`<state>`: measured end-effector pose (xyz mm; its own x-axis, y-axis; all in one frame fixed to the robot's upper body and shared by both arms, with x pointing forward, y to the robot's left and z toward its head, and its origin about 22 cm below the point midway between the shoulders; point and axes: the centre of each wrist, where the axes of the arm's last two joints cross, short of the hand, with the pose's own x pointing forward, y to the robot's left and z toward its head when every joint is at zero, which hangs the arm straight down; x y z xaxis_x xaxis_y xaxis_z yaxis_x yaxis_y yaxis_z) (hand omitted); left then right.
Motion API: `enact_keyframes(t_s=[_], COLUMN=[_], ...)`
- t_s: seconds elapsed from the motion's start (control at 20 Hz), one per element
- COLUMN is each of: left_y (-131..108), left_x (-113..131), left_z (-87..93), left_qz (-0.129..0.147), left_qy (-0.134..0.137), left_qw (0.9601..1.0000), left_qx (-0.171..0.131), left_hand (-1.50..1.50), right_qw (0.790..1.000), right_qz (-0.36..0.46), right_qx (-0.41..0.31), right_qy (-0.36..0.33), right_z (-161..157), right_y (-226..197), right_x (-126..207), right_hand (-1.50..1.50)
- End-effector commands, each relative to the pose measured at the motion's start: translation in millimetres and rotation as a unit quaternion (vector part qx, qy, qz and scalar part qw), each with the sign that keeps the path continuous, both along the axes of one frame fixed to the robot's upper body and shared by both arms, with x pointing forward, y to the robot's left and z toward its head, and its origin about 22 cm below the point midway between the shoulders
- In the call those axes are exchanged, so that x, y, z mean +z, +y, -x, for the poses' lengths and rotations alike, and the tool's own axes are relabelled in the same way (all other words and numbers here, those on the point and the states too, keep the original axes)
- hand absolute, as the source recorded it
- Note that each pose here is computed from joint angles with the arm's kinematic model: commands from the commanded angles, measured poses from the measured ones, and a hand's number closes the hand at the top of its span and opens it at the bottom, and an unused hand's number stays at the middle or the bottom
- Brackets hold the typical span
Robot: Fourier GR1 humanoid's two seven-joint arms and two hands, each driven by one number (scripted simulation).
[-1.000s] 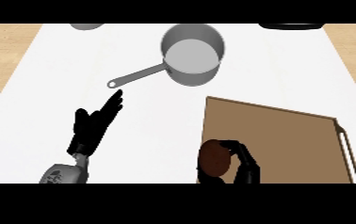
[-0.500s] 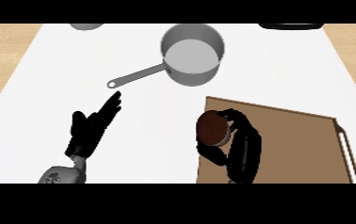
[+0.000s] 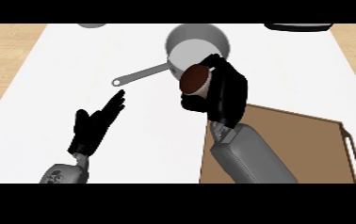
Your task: Pick the cupcake from the tray and place it in the pot
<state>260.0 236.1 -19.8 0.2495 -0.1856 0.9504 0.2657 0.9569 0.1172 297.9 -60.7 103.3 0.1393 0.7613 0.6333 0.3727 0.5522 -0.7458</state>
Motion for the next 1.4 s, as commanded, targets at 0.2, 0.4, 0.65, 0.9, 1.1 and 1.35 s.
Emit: enact_keyframes(t_s=[0.2, 0.4, 0.65, 0.9, 1.1, 1.35], left_y=[3, 4, -16, -15, -27, -29], left_x=[-2, 7, -6, 12, 18, 10], left_z=[1.5, -9.8, -8.0, -21.9, -24.7, -24.4], left_qz=[0.009, -0.001, -0.005, 0.000, 0.006, 0.003], left_qy=[0.000, -0.008, 0.001, -0.019, -0.014, -0.014], left_qw=[1.0000, 0.9999, 0.9994, 0.9995, 0.9989, 0.9986], left_qx=[-0.004, -0.011, -0.035, -0.026, -0.044, -0.050], left_hand=[0.00, 0.00, 0.00, 0.00, 0.00, 0.00], right_qw=[0.994, 0.976, 0.944, 0.907, 0.892, 0.957], right_qz=[0.051, 0.150, 0.230, 0.148, 0.115, 0.032], right_qx=[-0.022, -0.048, -0.077, -0.083, -0.102, -0.073], right_qy=[0.092, 0.149, 0.224, 0.386, 0.425, 0.281], right_z=[-72, -95, -115, -127, -138, -136], right_y=[35, 36, 41, 13, 12, 16], right_x=[45, 28, 28, -2, 6, 11], right_hand=[1.50, 1.50, 1.50, 1.50, -1.50, -1.50])
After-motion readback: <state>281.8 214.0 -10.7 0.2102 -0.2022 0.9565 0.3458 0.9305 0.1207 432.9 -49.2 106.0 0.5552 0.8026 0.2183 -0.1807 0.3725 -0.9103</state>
